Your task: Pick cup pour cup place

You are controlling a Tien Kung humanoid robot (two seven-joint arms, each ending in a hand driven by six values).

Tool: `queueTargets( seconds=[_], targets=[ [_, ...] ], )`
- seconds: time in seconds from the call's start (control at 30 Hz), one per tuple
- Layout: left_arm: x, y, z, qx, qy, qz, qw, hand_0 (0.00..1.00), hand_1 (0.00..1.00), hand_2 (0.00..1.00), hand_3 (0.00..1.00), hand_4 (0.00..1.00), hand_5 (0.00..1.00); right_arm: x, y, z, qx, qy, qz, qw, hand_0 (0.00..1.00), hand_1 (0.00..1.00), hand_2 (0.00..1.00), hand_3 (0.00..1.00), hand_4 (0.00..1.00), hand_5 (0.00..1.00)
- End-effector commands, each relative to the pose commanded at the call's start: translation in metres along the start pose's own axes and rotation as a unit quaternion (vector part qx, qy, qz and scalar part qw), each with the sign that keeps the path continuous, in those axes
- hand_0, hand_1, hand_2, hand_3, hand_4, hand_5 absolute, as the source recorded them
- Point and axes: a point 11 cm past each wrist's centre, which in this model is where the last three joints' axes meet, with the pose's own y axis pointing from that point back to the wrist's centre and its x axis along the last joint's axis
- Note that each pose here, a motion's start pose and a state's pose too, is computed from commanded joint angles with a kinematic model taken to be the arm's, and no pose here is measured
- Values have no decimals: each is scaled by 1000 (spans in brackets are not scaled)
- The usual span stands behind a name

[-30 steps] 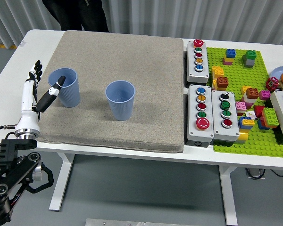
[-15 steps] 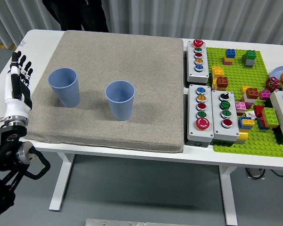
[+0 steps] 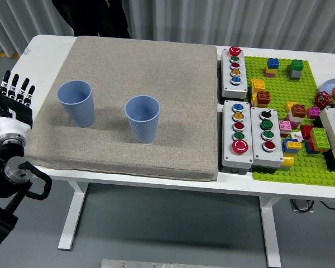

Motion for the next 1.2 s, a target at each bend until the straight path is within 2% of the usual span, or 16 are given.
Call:
queueTargets(
  seconds=[0.3,0.47,0.6,0.67,0.8,1.0,1.2],
  targets=[
    [3,0,1,-3,-7,4,1000,872,861,954,940,604,998,0,0,2,-2,1,1,1000,701,629,555,565,2,16],
    [3,-6,10,-12,-5,6,1000,871,861,953,941,608,998,-1,0,1,-1,-2,-1,1000,701,629,555,565,2,16],
    [-1,-15,26,-29,1,4,1000,871,860,953,941,612,998,-1,0,0,0,-3,-2,1000,701,629,555,565,2,17],
    [-8,-23,43,-47,6,-2,999,871,860,953,941,612,998,-3,1,-2,1,-5,-3,1000,701,629,555,565,2,17],
    [-18,-30,63,-69,10,-13,997,871,861,952,940,612,998,-4,2,-5,3,-6,-4,1000,701,629,555,565,2,16],
    [-35,-34,84,-90,12,-34,995,871,857,951,940,614,998,-4,2,-5,4,-7,-4,1000,701,629,556,565,2,15],
    [-47,-32,93,-101,21,-52,993,871,857,953,940,613,998,-3,2,-5,3,-7,-3,1000,701,629,555,565,2,15]
  ],
)
